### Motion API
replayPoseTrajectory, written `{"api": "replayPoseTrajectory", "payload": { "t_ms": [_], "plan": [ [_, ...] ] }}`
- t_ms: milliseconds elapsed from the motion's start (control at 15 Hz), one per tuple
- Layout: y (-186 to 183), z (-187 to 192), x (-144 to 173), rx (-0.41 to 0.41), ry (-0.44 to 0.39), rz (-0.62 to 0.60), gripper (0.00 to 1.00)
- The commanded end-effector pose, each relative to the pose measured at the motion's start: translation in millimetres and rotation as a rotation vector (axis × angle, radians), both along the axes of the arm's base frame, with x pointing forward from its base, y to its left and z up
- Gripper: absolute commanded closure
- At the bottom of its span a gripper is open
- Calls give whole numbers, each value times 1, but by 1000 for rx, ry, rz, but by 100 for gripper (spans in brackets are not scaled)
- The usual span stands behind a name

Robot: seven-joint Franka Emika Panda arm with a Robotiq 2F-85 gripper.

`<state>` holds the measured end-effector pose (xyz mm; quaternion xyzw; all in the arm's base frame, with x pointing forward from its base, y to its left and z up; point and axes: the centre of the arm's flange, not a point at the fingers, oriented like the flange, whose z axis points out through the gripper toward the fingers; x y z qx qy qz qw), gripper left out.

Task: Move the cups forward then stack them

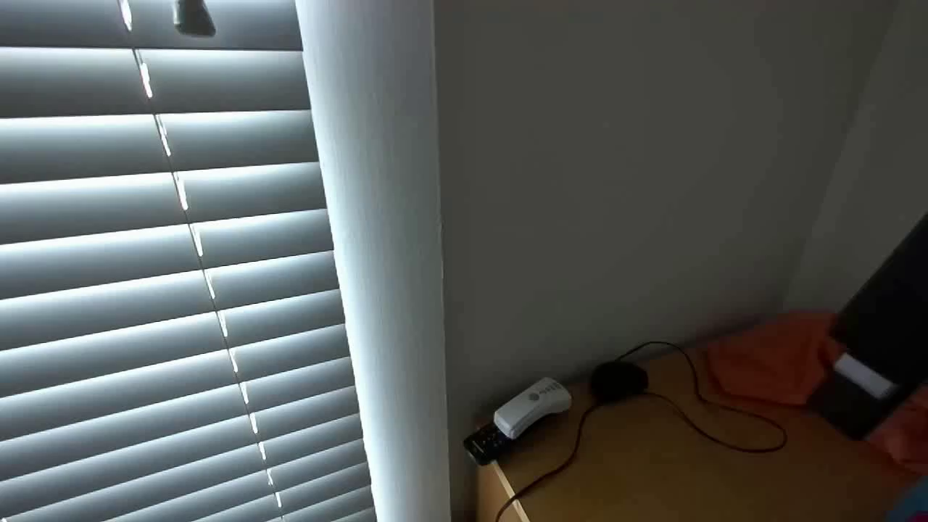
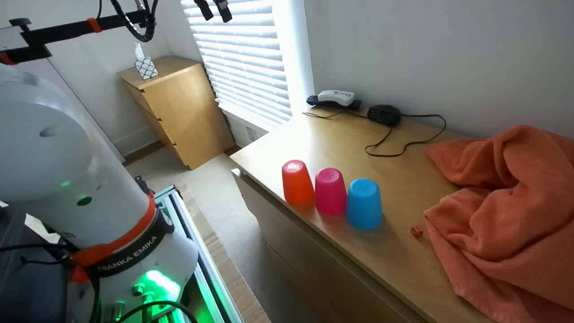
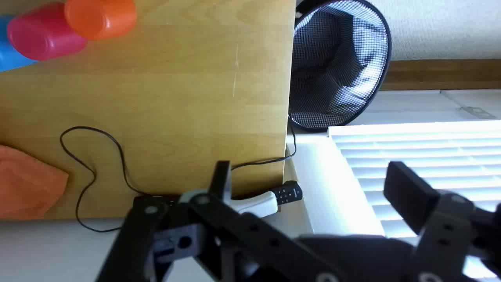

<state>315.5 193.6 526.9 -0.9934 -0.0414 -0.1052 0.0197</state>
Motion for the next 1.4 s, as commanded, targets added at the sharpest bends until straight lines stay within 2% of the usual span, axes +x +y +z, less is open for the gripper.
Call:
{"api": "replayPoseTrajectory", "payload": {
  "t_ms": [0, 333, 533, 1000, 1333],
  "plan": [
    [0, 0, 0, 0, 0, 0, 0],
    [0, 0, 0, 0, -1, 0, 0],
    [-18, -17, 6, -11, 60, -90, 0],
    [-118, -78, 12, 37, 177, -461, 0],
    [-181, -129, 6, 70, 248, -566, 0]
  ]
}}
